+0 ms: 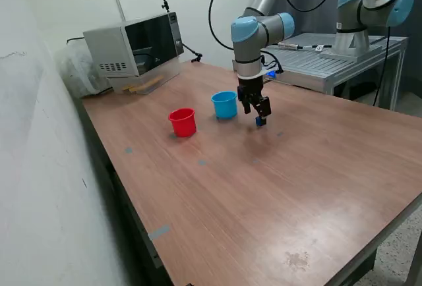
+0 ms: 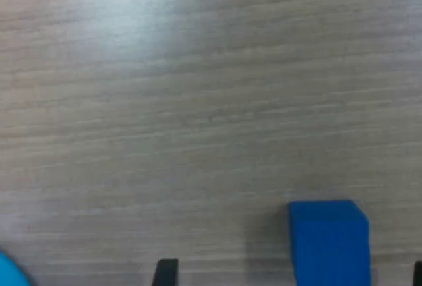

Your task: Place red objects in the red bin, and blue objects in the blue bin.

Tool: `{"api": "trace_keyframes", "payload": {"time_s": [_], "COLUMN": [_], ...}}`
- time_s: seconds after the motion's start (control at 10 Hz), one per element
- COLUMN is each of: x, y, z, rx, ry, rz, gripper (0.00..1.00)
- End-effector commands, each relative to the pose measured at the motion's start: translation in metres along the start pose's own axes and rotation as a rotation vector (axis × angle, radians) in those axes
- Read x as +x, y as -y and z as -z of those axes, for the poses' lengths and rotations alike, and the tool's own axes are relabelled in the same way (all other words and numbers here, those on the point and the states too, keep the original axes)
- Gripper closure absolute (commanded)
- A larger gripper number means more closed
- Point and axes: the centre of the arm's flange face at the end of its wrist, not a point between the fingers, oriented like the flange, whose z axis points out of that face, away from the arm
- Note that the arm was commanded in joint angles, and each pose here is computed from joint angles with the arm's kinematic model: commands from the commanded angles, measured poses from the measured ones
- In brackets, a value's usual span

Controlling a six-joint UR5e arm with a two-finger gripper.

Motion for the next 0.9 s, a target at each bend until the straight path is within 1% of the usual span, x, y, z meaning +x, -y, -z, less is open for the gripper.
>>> {"api": "trace_keyframes", "payload": {"time_s": [0.0,0.4,0.8], "x": [0.0,0.006,0.01], "y": [0.003,0.016,0.018], "z": [-0.001,-0.007,-0.008], "rx": [0.006,0.028,0.026], "ry": [0.001,0.004,0.004], "rz": [0.001,0.011,0.018], "gripper": [0.0,0.0,0.0]}}
